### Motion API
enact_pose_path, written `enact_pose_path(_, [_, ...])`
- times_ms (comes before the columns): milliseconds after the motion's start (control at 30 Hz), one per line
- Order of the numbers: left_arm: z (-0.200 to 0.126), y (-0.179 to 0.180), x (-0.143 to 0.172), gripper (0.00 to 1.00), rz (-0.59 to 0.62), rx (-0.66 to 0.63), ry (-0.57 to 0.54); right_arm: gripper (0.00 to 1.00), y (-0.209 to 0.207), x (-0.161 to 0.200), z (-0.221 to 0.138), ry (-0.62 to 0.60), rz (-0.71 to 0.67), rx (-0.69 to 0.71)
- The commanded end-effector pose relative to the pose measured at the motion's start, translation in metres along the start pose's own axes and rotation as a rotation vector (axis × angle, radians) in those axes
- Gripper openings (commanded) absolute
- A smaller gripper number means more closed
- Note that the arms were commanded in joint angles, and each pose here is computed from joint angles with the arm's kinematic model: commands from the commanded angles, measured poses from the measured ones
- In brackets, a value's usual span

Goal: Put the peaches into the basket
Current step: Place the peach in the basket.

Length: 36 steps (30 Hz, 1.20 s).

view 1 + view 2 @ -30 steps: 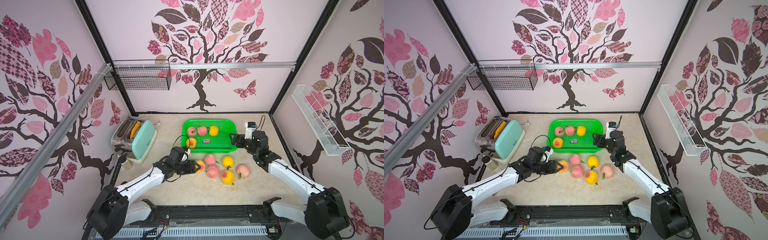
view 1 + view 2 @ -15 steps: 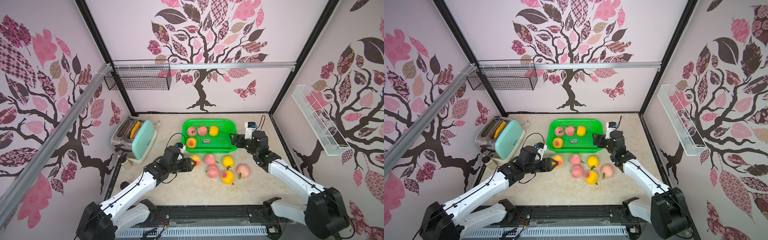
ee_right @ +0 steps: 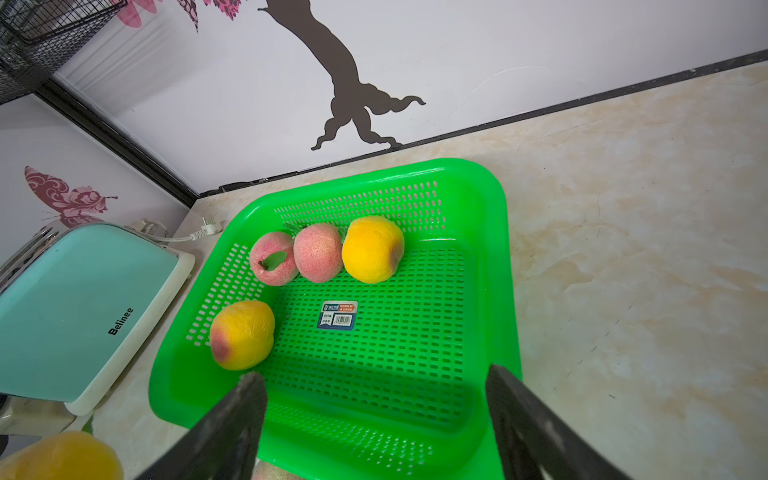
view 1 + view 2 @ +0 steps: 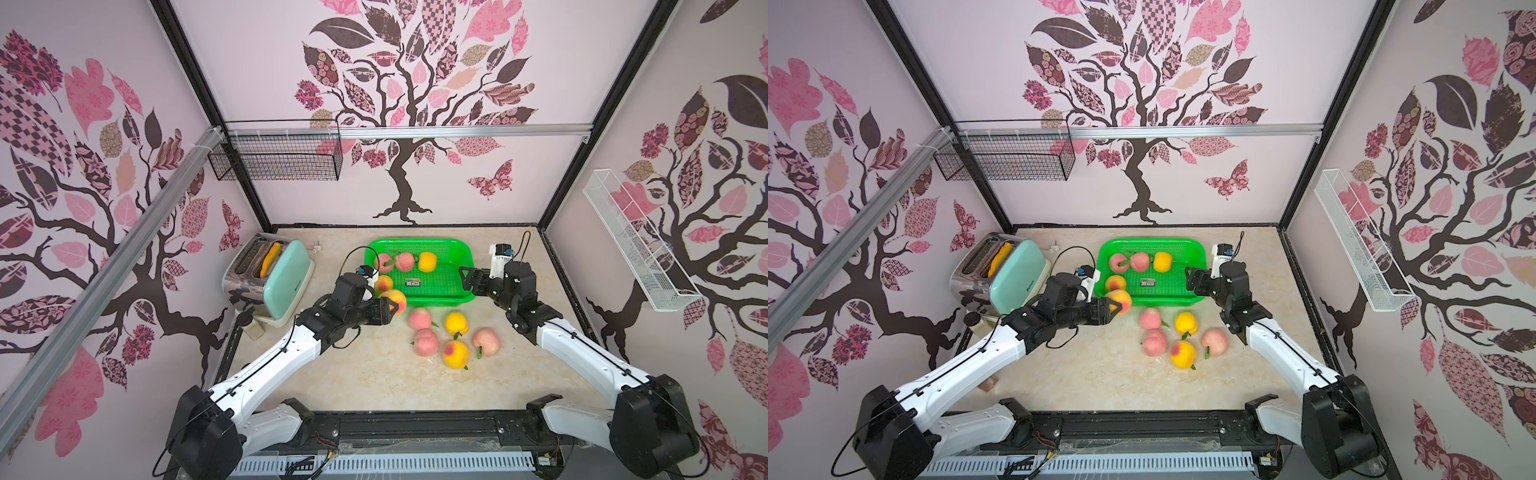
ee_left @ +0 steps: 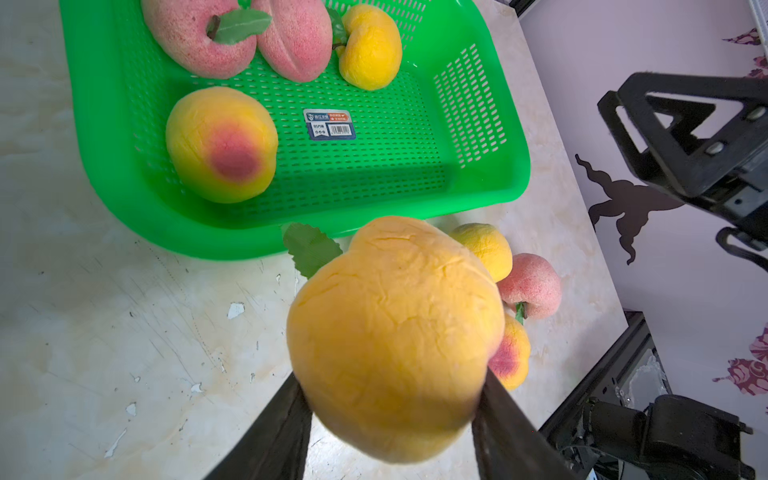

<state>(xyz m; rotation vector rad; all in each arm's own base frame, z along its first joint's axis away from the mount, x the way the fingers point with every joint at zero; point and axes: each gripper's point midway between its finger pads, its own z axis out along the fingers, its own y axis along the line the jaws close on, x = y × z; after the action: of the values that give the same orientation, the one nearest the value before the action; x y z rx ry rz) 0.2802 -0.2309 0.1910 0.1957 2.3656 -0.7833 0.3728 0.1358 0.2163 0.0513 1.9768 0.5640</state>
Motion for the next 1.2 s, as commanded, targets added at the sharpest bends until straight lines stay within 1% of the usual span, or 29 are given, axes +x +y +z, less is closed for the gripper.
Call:
enact_pose_path(0, [0.0,-0.009,-0.03,0.57,0.033,0.018,-0.065,0.85,0.002,-0.005,-0.004,-0.02,-0.006,-0.002])
enact_pose_path(333, [0.025,-0.019,-0.071,0.57,0.057,0.074,-0.067,0.85,0.0,-0.004,-0.005,-0.026,-0.007,0.007])
enact_pose_path(433, [0.035,-0.024,-0.078,0.57,0.067,0.103,-0.059,0.85,-0.001,-0.004,-0.004,-0.025,-0.009,0.016])
enact_pose_path(800, [0.076,-0.03,-0.094,0.57,0.069,0.136,-0.026,0.85,-0.008,0.003,0.002,-0.014,-0.006,0.037])
enact_pose_path(1167, [0.121,-0.043,-0.124,0.57,0.058,0.181,-0.002,0.85,-0.008,0.001,-0.001,-0.029,0.002,0.039])
